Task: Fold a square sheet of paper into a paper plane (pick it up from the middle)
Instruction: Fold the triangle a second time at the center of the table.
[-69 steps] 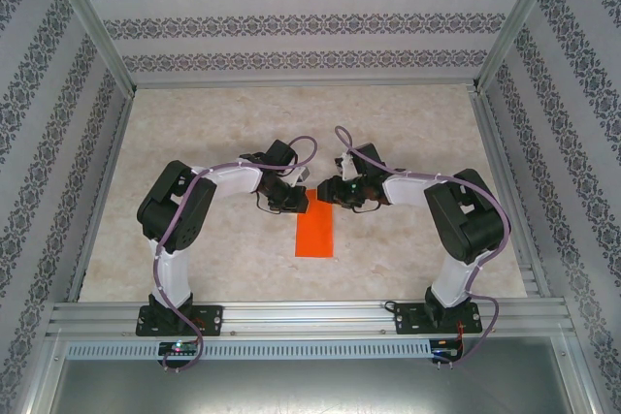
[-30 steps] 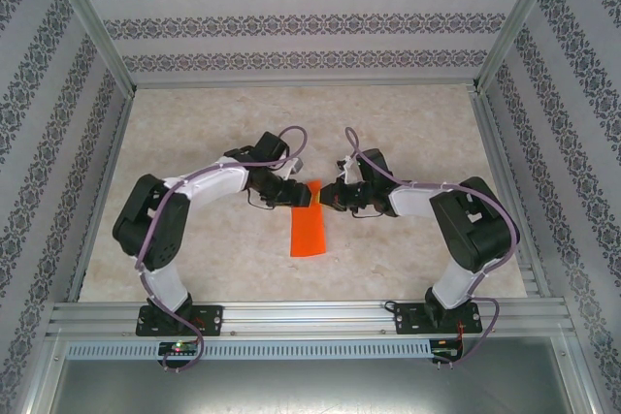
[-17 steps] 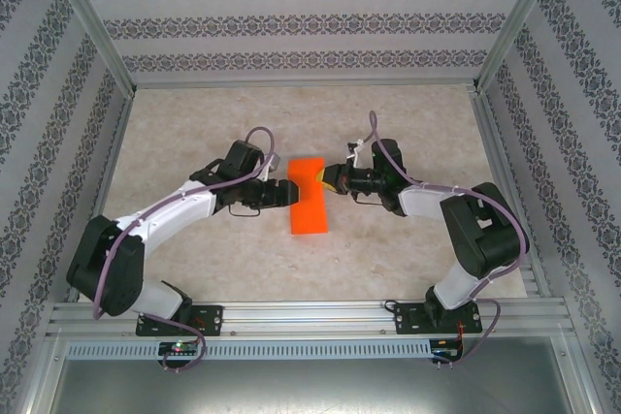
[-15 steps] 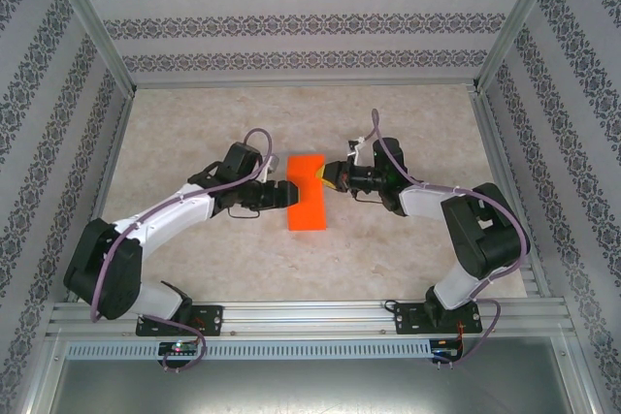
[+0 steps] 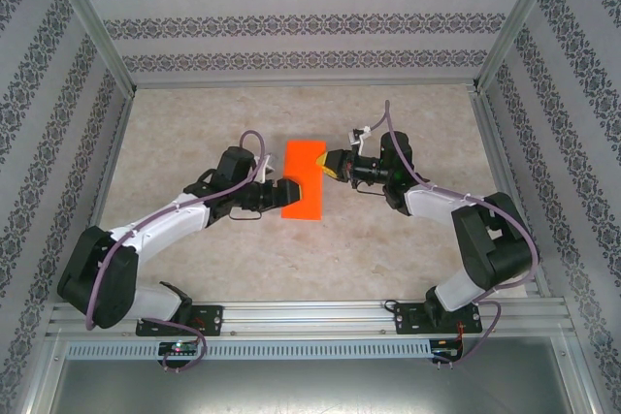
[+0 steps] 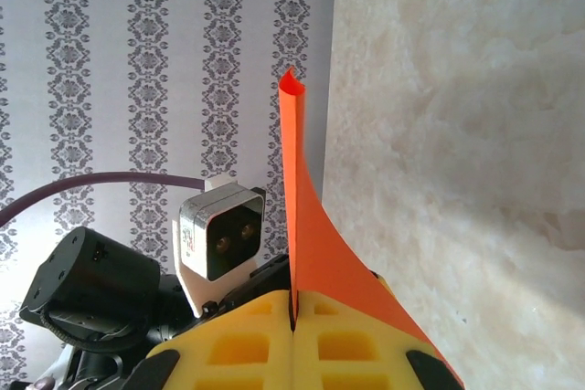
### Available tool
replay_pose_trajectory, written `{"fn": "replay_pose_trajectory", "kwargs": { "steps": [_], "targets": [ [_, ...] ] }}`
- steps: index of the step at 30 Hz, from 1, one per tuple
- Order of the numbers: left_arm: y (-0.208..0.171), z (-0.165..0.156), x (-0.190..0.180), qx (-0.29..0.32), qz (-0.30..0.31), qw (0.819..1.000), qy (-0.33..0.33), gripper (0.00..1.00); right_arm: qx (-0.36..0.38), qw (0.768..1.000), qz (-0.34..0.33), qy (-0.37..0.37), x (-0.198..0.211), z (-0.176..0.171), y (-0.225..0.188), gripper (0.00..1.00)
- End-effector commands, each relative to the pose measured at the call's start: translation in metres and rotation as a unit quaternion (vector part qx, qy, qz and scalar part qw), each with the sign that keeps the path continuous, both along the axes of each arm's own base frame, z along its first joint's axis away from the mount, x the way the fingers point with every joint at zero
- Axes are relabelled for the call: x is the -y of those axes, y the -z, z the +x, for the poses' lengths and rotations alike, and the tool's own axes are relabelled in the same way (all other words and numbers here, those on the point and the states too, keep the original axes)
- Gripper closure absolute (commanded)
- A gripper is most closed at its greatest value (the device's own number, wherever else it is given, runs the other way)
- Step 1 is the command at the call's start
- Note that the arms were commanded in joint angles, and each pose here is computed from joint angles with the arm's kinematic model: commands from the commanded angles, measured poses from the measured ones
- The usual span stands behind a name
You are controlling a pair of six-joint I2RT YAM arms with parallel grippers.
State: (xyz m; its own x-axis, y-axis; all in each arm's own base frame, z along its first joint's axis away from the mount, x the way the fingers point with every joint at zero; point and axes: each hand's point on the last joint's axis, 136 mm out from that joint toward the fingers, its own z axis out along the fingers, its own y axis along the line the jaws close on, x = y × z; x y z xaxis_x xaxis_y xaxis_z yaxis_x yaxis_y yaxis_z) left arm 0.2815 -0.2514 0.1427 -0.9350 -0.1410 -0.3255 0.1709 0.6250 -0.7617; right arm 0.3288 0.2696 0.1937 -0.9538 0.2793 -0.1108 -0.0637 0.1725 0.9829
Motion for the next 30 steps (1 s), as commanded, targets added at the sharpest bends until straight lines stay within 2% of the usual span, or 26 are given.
{"fn": "replay_pose_trajectory", "kwargs": {
  "steps": [1,3,7,14,18,24,30],
  "targets": [
    [-0.017,0.000,0.000,0.018,-0.025,1.000,0.001,0.34,0.027,1.000,-0.001,0.004,0.004,0.003,-0.017,1.00],
    [-0.018,-0.002,-0.002,0.019,-0.019,1.000,0.002,0.39,0.027,1.000,-0.002,0.006,0.005,0.003,-0.016,1.00],
    [-0.018,-0.005,-0.003,0.015,-0.019,1.000,0.003,0.55,0.025,1.000,-0.008,0.010,0.007,0.003,-0.012,1.00],
    [-0.012,-0.013,-0.012,0.004,0.018,1.000,0.005,0.60,0.018,1.000,-0.020,0.017,0.012,0.004,-0.001,1.00],
    [-0.010,-0.016,-0.012,-0.005,0.021,1.000,0.010,0.74,0.018,1.000,-0.020,0.014,0.011,0.005,0.002,1.00],
    [-0.007,-0.021,-0.015,-0.019,0.037,0.999,0.014,0.88,0.012,1.000,-0.021,0.014,0.011,0.005,0.010,1.00],
    [0.001,-0.027,-0.016,-0.038,0.048,0.998,0.021,0.95,0.003,1.000,-0.029,0.010,0.010,0.002,0.025,1.00]
  ]
}}
